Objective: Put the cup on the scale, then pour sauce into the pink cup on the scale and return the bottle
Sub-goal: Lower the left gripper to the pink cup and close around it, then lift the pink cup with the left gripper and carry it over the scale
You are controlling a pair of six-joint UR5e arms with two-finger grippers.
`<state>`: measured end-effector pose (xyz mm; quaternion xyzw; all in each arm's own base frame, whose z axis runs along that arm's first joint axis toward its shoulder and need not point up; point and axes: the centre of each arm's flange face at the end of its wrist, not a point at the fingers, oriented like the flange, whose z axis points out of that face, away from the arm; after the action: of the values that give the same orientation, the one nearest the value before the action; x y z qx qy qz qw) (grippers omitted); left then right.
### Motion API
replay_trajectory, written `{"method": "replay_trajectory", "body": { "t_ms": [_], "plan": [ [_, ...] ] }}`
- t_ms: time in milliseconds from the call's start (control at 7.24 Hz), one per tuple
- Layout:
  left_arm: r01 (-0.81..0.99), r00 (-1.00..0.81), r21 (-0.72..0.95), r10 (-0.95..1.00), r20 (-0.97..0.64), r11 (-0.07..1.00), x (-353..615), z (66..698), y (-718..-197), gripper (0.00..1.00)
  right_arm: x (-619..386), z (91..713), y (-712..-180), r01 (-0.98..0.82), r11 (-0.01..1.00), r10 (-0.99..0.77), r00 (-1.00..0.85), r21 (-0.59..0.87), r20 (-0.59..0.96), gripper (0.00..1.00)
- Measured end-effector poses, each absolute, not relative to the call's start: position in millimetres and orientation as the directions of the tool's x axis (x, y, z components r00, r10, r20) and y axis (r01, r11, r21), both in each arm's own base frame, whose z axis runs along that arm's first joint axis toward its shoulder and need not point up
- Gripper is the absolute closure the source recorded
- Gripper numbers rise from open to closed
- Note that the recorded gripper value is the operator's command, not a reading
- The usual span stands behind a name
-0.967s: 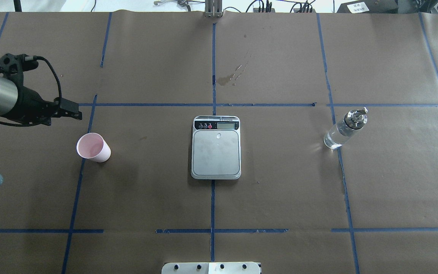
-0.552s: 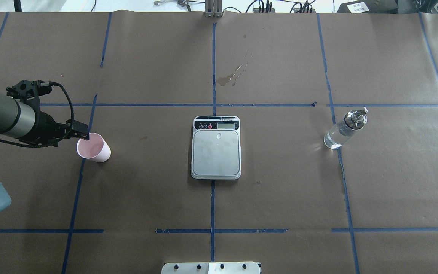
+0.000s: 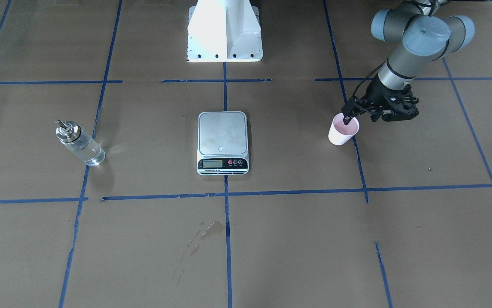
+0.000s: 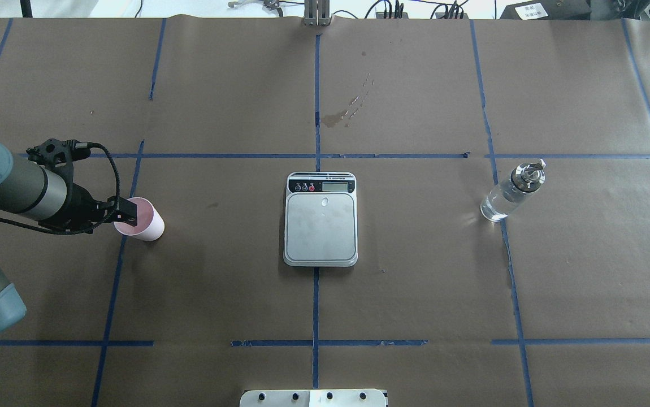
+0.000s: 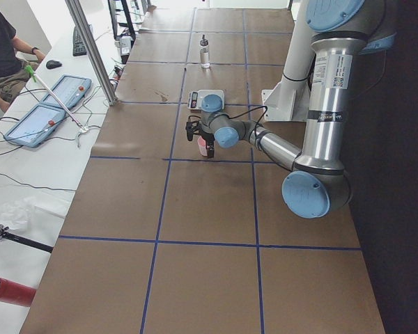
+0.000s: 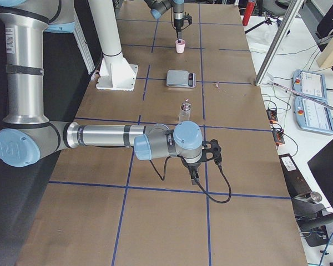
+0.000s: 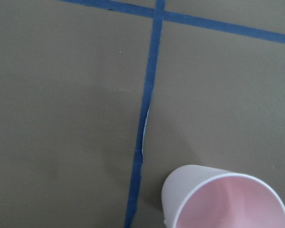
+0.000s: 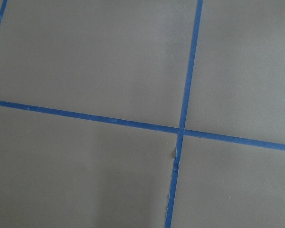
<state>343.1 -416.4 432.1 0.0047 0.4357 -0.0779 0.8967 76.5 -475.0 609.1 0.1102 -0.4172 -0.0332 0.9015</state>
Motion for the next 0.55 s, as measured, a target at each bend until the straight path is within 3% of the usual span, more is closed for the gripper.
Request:
{"method": "replay_trajectory", "body": {
  "t_ms": [276, 414, 552],
  "plan": [
    [0.143, 0.608, -0.059, -0.135, -0.783, 0.988, 344.3, 431.5, -416.9, 0.84, 76.5, 608.7, -475.0, -0.032, 0.973, -0.152, 0.649, 0.227, 0.745, 0.0],
    [0.143, 0.607, -0.059, -0.134, -0.784, 0.988, 344.8, 430.7, -417.0, 0.99, 76.5, 608.6, -475.0, -0.032, 0.973, -0.152, 0.649, 0.227, 0.745, 0.0],
    [0.142, 0.605, -0.059, -0.134, -0.785, 0.988, 345.5, 429.6, -416.7, 1.0, 76.4, 608.4, -475.0, -0.032, 0.973, -0.153, 0.649, 0.228, 0.745, 0.0]
  ]
}}
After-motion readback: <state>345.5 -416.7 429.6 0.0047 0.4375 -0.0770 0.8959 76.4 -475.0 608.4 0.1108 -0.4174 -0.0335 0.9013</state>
